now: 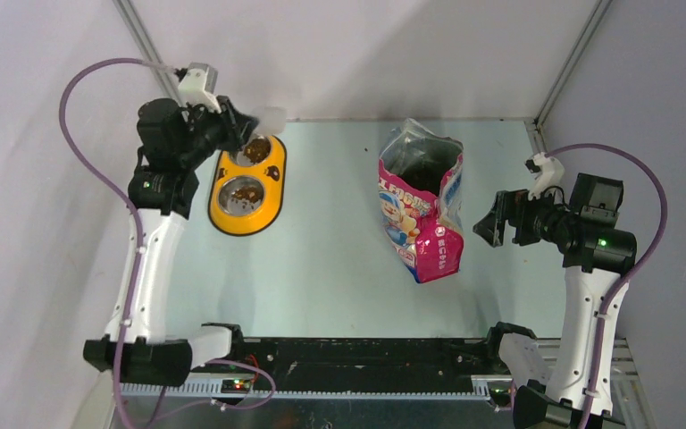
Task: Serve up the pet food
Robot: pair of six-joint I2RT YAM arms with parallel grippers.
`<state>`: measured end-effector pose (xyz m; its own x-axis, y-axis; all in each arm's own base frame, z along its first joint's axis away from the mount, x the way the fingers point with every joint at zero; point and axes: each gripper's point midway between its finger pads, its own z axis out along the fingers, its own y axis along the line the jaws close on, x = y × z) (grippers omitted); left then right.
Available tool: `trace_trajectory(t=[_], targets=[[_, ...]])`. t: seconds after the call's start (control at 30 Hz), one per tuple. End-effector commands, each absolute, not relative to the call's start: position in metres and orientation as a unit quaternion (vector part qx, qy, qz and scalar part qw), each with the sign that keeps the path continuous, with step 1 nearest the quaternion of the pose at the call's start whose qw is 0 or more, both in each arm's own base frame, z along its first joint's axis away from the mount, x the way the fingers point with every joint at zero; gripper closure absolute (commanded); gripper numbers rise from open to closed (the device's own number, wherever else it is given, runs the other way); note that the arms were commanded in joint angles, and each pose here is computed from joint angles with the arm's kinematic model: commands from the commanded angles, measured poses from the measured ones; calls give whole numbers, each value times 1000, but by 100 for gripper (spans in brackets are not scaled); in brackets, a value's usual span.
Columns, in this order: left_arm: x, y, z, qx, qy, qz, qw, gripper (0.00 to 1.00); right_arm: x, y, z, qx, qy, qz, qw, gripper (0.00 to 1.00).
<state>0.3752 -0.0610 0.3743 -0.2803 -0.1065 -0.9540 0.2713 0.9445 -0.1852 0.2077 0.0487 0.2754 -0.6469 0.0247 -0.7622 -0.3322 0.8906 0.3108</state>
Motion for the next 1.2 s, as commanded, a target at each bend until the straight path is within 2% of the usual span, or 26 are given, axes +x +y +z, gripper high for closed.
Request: trace_trajectory(t=[0.0, 0.1, 0.2, 0.37, 0.63, 0.67, 0.7, 0.73, 1.03, 1.17], targets=[[310, -149, 508, 188, 630, -309, 688, 100, 218, 42, 279, -88, 877, 203, 426, 0], [298, -201, 532, 234, 612, -368, 659, 100, 219, 44, 277, -84, 879, 210, 421, 0], [297, -240, 528, 288, 608, -368, 642, 100, 221, 40, 275, -83, 883, 201, 417, 0], [301, -307, 477, 377, 642, -348, 570, 100, 219, 27, 277, -81, 891, 172, 413, 0], [319, -357, 404, 414, 715, -257, 502, 100, 209, 30, 266, -93, 893, 175, 404, 1], [318, -365, 378, 425, 737, -244, 465, 100, 209, 31, 266, -92, 893, 178, 402, 0], [321, -365, 386, 419, 738, -236, 474, 100, 209, 32, 264, -91, 894, 185, 398, 0], [320, -370, 373, 424, 747, -230, 458, 100, 209, 33, 264, -90, 895, 189, 395, 0], [365, -407, 326, 414, 766, -150, 469, 100, 212, 43, 254, -75, 893, 232, 379, 0], [364, -423, 286, 439, 775, -127, 436, 100, 210, 42, 253, -77, 895, 225, 377, 0]])
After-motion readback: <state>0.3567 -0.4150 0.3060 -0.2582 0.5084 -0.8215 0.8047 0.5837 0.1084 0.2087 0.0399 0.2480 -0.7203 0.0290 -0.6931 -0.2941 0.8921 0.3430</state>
